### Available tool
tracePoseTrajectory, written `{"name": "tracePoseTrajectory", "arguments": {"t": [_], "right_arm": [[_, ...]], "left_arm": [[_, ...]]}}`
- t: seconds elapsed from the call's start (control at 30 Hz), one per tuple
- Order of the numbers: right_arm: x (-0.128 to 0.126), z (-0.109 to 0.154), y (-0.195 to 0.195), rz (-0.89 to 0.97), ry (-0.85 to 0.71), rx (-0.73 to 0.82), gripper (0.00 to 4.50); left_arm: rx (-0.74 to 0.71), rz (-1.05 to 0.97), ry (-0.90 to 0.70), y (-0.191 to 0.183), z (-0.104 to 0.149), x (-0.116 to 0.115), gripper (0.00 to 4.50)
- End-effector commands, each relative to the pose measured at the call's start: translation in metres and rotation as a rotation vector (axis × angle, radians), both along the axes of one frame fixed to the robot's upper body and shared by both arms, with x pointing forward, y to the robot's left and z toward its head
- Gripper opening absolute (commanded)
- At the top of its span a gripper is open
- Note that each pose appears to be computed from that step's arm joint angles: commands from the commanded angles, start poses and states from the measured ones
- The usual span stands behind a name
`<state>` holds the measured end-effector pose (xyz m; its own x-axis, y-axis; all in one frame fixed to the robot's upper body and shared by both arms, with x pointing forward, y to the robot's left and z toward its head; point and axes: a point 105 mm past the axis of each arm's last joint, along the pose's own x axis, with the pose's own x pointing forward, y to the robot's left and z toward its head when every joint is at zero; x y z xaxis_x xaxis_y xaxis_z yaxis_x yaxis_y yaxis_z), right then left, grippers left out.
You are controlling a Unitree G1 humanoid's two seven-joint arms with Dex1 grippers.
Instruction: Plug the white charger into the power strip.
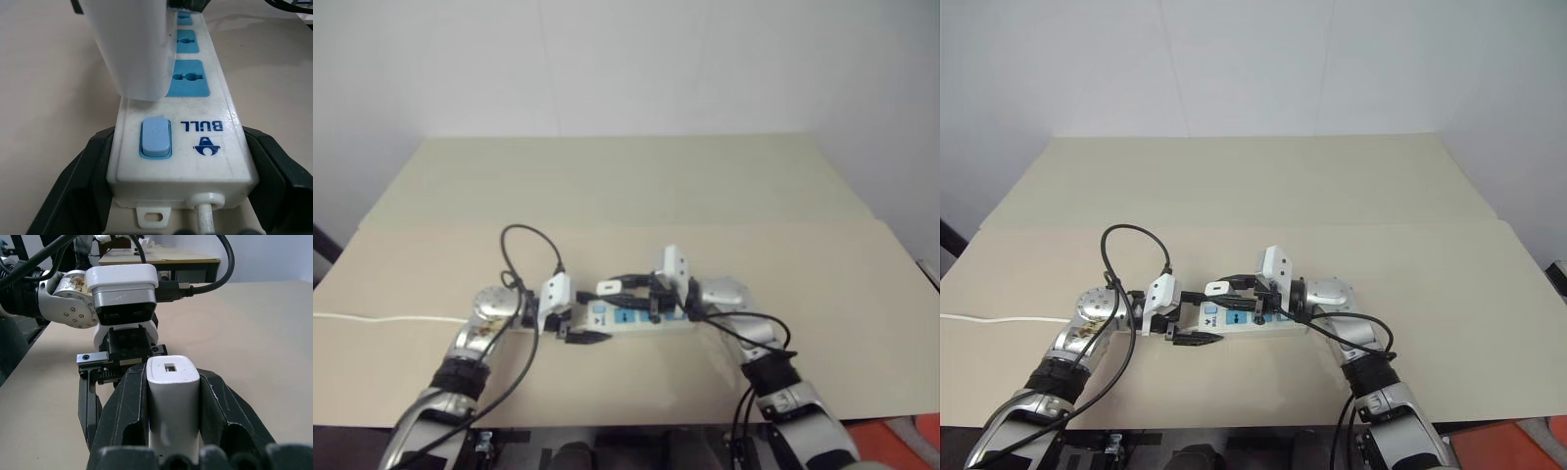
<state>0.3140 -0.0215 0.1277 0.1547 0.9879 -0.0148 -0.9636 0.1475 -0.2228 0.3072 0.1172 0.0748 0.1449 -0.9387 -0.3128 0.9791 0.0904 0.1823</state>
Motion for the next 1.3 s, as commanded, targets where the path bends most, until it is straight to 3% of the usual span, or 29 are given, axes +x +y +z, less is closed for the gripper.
{"name": "tracePoseTrajectory", "arguments": {"t": [0.03,0.7,0.97,1.3], "right_arm": [[0.003,-0.012,-0.013,-0.037,0.021,-0.032,1.17],[0.008,-0.056,-0.061,-0.1,0.064,-0.189,1.17],[0.015,-0.062,-0.081,-0.132,0.089,-0.243,1.17],[0.02,-0.04,-0.026,-0.029,0.071,-0.173,1.17]], "left_arm": [[0.033,-0.017,-0.014,0.002,-0.002,-0.004,3.28],[0.052,-0.012,-0.027,0.014,-0.003,-0.01,3.28],[0.085,-0.05,-0.058,0.023,-0.003,-0.013,3.28],[0.106,-0.089,-0.071,0.021,-0.006,-0.012,3.28]]}}
